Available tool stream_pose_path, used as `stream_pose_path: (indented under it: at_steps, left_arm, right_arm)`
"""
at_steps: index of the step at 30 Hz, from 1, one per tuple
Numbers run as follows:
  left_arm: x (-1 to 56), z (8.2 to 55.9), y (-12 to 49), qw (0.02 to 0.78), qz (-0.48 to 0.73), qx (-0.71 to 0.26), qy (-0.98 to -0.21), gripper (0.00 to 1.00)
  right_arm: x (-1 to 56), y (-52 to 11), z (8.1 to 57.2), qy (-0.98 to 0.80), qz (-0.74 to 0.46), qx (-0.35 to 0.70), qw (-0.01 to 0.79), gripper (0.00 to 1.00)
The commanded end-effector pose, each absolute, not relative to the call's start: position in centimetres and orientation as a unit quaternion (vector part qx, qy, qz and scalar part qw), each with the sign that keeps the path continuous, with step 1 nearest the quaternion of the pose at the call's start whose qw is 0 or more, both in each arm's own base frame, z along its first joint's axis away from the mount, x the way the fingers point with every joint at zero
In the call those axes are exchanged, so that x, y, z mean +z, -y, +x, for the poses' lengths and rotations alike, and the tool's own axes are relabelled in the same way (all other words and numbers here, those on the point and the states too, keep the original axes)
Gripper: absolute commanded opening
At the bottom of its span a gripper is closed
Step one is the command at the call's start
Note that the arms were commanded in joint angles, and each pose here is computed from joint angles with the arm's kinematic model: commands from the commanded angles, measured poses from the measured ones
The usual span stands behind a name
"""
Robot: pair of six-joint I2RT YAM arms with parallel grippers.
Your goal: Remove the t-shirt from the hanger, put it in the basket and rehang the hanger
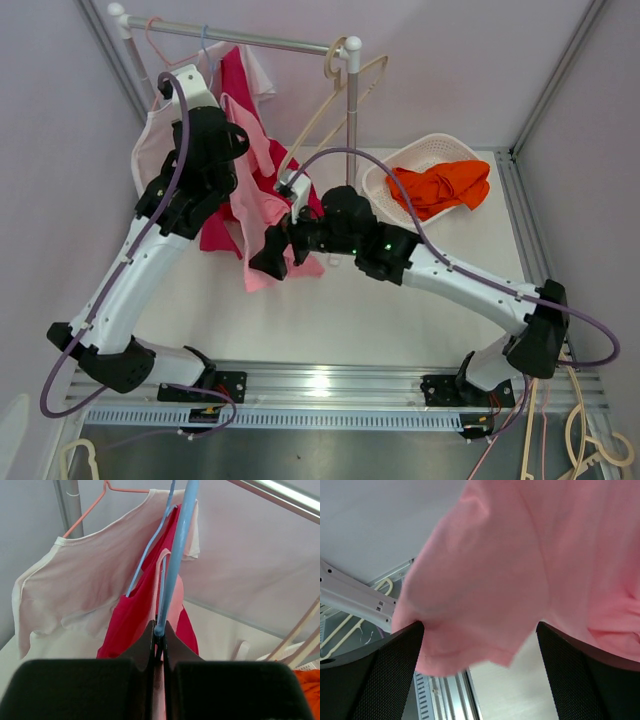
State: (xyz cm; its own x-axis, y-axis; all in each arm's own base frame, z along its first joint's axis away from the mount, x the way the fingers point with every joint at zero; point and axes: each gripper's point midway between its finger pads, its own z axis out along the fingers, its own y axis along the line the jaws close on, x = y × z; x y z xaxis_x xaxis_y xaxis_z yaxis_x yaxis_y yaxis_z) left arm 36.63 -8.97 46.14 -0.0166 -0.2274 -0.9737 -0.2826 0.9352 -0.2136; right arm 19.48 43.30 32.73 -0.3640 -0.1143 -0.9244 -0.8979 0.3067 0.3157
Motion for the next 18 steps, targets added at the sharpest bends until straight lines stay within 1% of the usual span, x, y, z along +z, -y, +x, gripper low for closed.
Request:
stream_pose_path:
  at_steps: [1, 3, 4, 5, 6, 7, 10, 13, 14, 15, 16, 17, 18]
  left_arm:
    - [49.3, 35.3, 8.0, 0.702, -0.213, 0.003, -0.68, 0.01]
    - [49.1, 35.2, 8.4, 0.704, -0.214, -0.004, -0.678, 0.01]
    - [48.7, 35.3, 8.7, 0.703, -0.206, -0.006, -0.68, 0.01]
    - [48.7, 35.4, 8.8, 0.706, -0.202, -0.005, -0.679, 0.01]
    - [49.1, 35.7, 8.9, 0.711, -0.203, -0.008, -0.673, 0.01]
    - [49.4, 35.8, 8.6, 0.714, -0.199, 0.006, -0.671, 0.01]
    - [50.1, 37.0, 8.9, 0.724, -0.191, 0.028, -0.662, 0.01]
    - [50.2, 39.1, 9.4, 0.727, -0.186, 0.032, -0.66, 0.01]
    - [50.4, 39.6, 9.2, 0.728, -0.19, 0.032, -0.658, 0.01]
    - [49.7, 40.6, 9.6, 0.723, -0.187, 0.038, -0.664, 0.01]
    - [49.9, 40.9, 9.7, 0.724, -0.188, 0.034, -0.663, 0.01]
    - [50.1, 41.3, 9.8, 0.726, -0.188, 0.028, -0.661, 0.01]
    - [50.2, 41.8, 10.0, 0.726, -0.189, 0.024, -0.661, 0.01]
  right_arm:
    - [36.2, -46.3, 18.6, -0.637, -0.372, 0.498, 0.456, 0.99]
    - [37.0, -47.4, 19.4, -0.624, -0.363, 0.505, 0.473, 0.99]
    - [36.7, -48.2, 19.9, -0.625, -0.362, 0.505, 0.473, 0.92]
    - [36.3, -48.6, 20.1, -0.633, -0.364, 0.501, 0.466, 0.51]
    - [35.7, -48.9, 20.1, -0.643, -0.367, 0.497, 0.454, 0.31]
    - [35.8, -49.2, 19.8, -0.643, -0.374, 0.499, 0.446, 0.0]
    - [34.8, -48.7, 18.2, -0.655, -0.373, 0.49, 0.437, 0.0]
    - [33.9, -47.2, 14.9, -0.662, -0.377, 0.487, 0.426, 0.0]
    - [33.7, -46.1, 13.3, -0.662, -0.38, 0.486, 0.425, 0.0]
    - [33.6, -46.1, 10.6, -0.654, -0.393, 0.494, 0.416, 0.0]
    - [33.4, -45.7, 9.6, -0.658, -0.389, 0.489, 0.42, 0.0]
    - [31.5, -45.2, 8.3, -0.67, -0.393, 0.482, 0.405, 0.0]
    - [31.6, -44.7, 5.8, -0.665, -0.399, 0.494, 0.394, 0.0]
